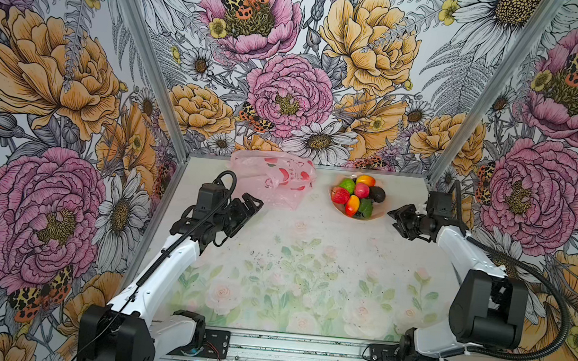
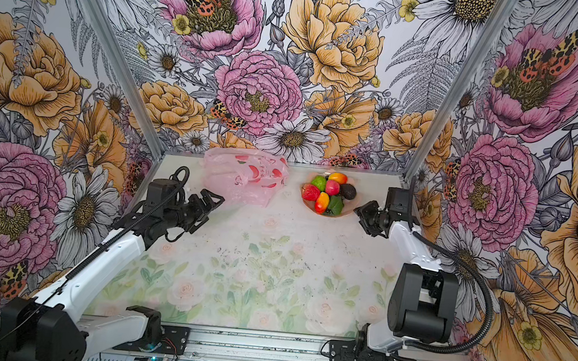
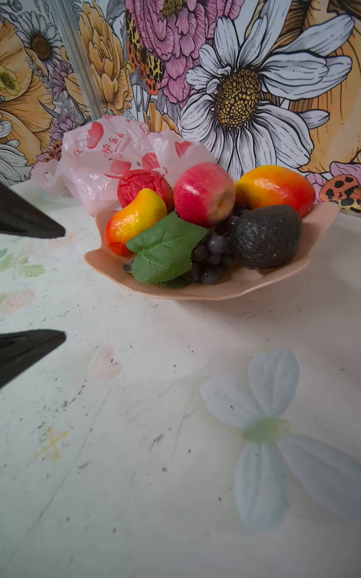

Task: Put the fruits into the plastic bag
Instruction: 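Lower the right gripper onto the pink plate rim and close it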

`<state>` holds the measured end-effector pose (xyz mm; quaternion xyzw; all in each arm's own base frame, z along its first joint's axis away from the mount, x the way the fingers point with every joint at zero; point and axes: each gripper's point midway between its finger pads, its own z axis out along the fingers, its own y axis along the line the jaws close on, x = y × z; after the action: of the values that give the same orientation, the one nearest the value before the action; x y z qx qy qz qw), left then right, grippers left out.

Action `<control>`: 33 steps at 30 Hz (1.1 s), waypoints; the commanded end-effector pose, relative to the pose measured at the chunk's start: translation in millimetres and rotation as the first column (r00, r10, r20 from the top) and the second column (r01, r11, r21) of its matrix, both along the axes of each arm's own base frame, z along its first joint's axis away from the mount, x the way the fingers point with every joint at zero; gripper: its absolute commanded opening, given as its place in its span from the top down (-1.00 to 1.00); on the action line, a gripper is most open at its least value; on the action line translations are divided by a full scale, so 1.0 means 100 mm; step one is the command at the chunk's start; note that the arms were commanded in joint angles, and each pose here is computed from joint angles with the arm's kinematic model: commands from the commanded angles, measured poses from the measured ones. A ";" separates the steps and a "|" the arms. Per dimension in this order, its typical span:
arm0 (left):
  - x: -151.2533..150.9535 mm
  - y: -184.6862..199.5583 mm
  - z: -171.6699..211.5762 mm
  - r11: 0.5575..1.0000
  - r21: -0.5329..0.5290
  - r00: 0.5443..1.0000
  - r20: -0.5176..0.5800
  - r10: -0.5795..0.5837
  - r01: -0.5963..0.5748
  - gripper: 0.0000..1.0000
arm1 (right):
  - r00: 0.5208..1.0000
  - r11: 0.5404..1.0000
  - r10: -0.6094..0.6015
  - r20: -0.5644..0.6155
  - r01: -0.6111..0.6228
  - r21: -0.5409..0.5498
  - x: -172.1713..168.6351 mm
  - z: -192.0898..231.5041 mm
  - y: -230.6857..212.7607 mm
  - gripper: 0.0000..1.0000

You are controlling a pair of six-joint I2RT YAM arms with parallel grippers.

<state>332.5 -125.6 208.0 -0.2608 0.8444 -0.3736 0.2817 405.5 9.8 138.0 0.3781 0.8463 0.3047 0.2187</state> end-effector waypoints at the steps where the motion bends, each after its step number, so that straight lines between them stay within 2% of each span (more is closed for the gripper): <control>1: 0.04 -0.07 0.14 1.000 -0.016 0.999 0.047 -0.022 0.023 -0.98 | 0.999 0.999 0.046 0.029 -0.046 -0.014 0.17 0.03 -0.03 0.05; 16: 0.08 0.00 -0.09 1.000 0.010 1.000 -0.006 0.004 -0.004 -0.97 | 0.995 0.995 0.097 -0.033 -0.097 0.008 0.62 -0.40 -0.06 0.32; 23: 0.16 -0.02 -0.12 1.000 0.013 1.000 -0.021 0.002 -0.001 -0.98 | 0.993 0.995 0.103 -0.053 -0.102 0.024 0.71 -0.55 -0.06 0.48; 33: 0.17 -0.01 -0.22 1.000 0.023 0.999 -0.044 0.000 0.001 -0.98 | 0.991 0.993 0.113 -0.069 -0.111 0.037 0.76 -0.70 -0.02 0.60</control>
<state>342.2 -128.5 177.7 -0.2722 0.8587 -0.3559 0.2488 470.7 8.1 66.6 0.3541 0.8675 0.3142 0.1525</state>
